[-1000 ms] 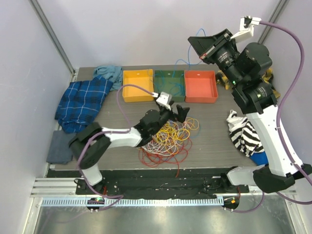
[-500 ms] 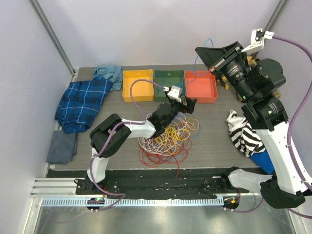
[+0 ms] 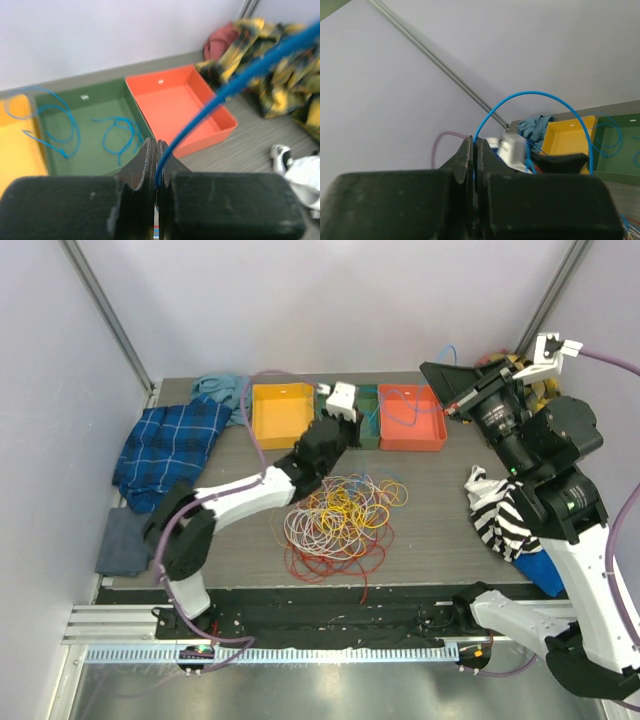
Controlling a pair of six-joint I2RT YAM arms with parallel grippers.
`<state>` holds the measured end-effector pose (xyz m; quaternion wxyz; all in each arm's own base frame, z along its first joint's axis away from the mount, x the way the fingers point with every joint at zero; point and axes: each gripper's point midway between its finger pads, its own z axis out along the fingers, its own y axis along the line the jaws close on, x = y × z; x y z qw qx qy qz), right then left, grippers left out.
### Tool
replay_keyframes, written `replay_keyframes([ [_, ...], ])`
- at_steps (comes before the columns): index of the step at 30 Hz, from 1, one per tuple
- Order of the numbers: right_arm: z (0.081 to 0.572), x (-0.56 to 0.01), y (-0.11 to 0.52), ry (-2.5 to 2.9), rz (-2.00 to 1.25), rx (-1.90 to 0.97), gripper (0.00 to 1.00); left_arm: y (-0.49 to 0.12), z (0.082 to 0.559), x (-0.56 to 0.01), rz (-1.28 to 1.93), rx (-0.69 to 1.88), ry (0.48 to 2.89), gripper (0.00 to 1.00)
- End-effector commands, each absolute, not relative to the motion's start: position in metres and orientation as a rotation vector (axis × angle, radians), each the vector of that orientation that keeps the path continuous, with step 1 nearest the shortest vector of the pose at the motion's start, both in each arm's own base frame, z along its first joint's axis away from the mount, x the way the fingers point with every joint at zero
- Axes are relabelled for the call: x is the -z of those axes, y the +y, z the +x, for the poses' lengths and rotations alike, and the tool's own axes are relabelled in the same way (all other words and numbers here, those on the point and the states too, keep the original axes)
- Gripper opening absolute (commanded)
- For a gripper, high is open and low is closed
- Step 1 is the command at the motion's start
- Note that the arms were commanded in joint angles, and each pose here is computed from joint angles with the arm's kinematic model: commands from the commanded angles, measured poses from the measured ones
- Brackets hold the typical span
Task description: Untangle the cables
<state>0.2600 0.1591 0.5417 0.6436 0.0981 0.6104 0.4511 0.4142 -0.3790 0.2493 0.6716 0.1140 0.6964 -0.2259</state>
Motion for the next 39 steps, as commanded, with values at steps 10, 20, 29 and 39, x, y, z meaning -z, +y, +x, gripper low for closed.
replay_keyframes([
  [10, 0.263, -0.463, 0.126, 1.480, 0.337, -0.822, 0.10, -0.268, 0.357, -0.574, 0.139, 0.479, 1.308, 0.00],
  [20, 0.279, -0.407, 0.161, 1.598, 0.253, -0.900, 0.16, -0.251, 0.331, -0.656, 0.137, 0.532, 1.134, 0.00],
  [29, 0.295, -0.367, 0.188, 1.711, 0.211, -0.958, 0.17, -0.270, 0.355, -0.626, 0.174, 0.469, 1.181, 0.00],
  [39, 0.285, -0.353, 0.157, 1.733, 0.247, -0.789, 0.88, -0.280, 0.456, -0.589, 0.041, 0.429, 1.153, 0.00],
])
